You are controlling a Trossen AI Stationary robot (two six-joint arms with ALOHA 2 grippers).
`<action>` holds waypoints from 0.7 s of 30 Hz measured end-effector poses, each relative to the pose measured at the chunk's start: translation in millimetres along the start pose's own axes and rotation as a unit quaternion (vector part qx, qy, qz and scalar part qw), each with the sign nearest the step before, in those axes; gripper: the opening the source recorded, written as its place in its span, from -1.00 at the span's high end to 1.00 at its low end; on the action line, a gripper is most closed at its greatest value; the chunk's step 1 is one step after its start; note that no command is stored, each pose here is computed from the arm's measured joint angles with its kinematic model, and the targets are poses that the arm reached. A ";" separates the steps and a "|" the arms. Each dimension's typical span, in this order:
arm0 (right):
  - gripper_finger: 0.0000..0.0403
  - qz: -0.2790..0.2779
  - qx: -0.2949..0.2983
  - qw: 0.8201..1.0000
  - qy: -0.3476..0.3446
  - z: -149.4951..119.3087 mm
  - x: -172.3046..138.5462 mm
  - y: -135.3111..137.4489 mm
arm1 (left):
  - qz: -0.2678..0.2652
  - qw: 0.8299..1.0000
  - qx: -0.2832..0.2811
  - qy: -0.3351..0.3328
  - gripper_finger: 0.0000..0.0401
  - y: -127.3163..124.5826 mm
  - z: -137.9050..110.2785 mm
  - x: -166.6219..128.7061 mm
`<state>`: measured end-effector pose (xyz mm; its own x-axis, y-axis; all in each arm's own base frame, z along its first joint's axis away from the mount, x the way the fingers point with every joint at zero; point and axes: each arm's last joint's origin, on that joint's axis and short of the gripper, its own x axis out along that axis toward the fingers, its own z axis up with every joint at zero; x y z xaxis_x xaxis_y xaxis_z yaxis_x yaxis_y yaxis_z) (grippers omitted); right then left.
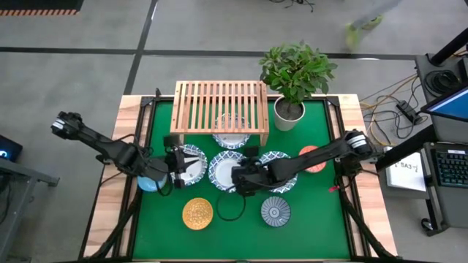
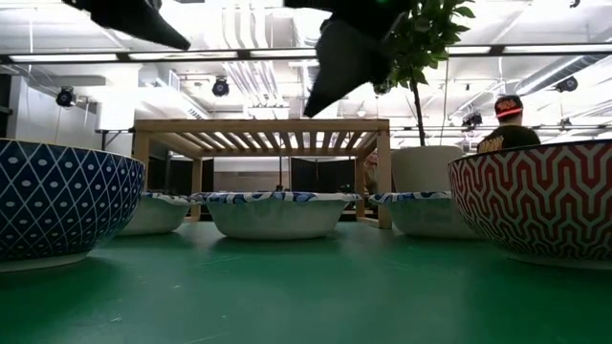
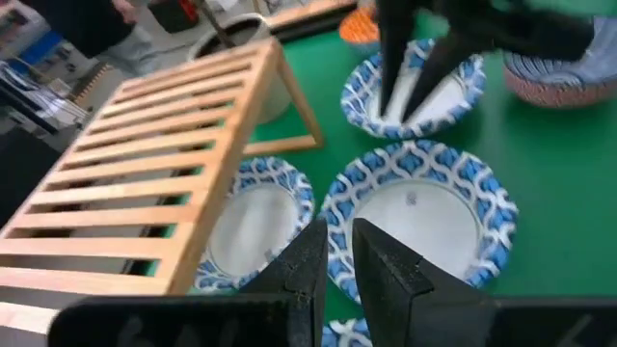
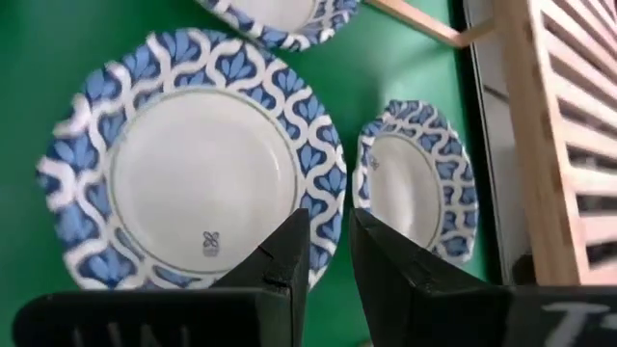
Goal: Place and stack bowls onto a shelf
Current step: Put the white bowl on the shelf
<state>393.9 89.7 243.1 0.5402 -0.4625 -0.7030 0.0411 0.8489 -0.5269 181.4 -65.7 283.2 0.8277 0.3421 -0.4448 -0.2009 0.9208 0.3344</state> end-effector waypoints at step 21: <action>0.66 0.002 -0.069 0.995 0.073 -9.0 57.7 -8.9 | 0.024 1.000 0.007 0.010 0.82 9.1 -9.4 -8.1</action>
<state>417.2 53.1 202.8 0.4113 -0.4994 -0.7625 -0.0821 0.8128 -0.5767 167.9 -58.3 282.1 0.8070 0.3894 -0.4439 -0.2323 0.9005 0.3675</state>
